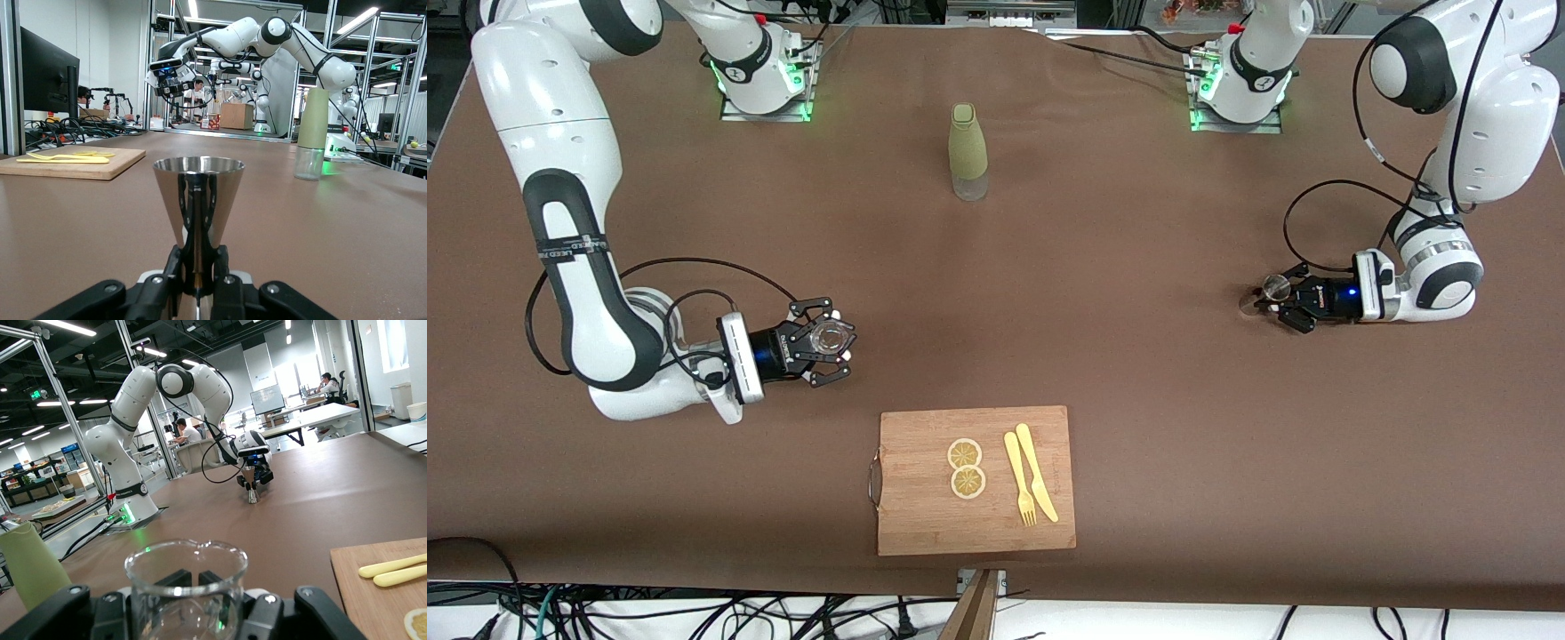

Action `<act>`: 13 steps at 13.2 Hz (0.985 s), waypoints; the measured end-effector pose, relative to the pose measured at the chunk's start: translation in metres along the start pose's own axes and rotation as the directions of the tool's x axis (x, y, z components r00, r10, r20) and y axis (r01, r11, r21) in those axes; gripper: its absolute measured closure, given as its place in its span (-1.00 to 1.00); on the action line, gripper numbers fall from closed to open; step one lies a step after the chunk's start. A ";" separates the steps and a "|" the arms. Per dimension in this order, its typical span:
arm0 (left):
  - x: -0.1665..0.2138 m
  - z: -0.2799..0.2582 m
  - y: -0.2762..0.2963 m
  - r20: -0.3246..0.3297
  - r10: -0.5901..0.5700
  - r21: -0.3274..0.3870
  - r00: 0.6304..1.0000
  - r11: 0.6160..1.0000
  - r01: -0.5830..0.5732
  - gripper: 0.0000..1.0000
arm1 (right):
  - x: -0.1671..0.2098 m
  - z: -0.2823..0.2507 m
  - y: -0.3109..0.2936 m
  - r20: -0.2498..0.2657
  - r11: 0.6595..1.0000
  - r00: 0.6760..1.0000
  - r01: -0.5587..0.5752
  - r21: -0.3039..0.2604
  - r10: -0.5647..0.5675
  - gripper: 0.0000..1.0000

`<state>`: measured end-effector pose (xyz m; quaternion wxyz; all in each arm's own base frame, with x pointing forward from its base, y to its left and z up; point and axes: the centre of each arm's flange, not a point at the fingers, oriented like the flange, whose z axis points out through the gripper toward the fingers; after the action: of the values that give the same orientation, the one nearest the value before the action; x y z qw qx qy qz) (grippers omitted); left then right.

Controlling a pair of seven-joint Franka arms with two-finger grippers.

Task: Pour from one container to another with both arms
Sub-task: 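Lift the beaker with the right gripper while the left gripper brings the jigger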

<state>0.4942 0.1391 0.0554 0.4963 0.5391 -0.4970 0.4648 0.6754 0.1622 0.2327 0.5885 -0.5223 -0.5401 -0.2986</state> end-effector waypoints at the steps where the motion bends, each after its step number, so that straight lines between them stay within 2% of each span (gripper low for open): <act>1: 0.001 0.001 -0.002 -0.004 0.013 0.008 1.000 1.000 -0.013 0.59 | 0.001 0.000 0.000 0.000 1.000 1.000 0.001 0.000 -0.001 0.74; 5: 0.008 0.004 -0.011 -0.023 0.043 0.048 0.999 0.998 -0.041 0.59 | 0.023 -0.002 -0.003 0.015 1.000 1.000 0.011 0.001 -0.011 0.74; 7: 0.021 0.012 -0.022 -0.023 0.059 0.056 0.998 0.997 -0.057 0.59 | 0.049 0.009 -0.008 0.065 1.000 0.998 0.021 0.022 -0.022 0.74; 9: 0.037 0.035 -0.039 -0.001 0.078 0.049 0.997 0.996 -0.078 0.59 | 0.076 0.031 -0.012 0.142 0.999 0.989 0.026 0.029 -0.030 0.74; 10: 0.045 0.054 -0.049 0.006 0.091 0.052 0.996 0.994 -0.092 0.59 | 0.087 0.043 -0.013 0.171 1.000 0.985 0.023 0.019 -0.026 0.74; 13: 0.053 0.130 -0.072 0.009 0.097 0.051 0.995 0.994 -0.097 0.59 | 0.099 0.073 -0.006 0.212 0.999 0.977 -0.006 -0.033 0.013 0.74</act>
<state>0.5708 0.0065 0.0926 0.4575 0.5286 -0.5121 0.4991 0.6695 0.2495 0.3186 0.5206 -0.5631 -0.5924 -0.2469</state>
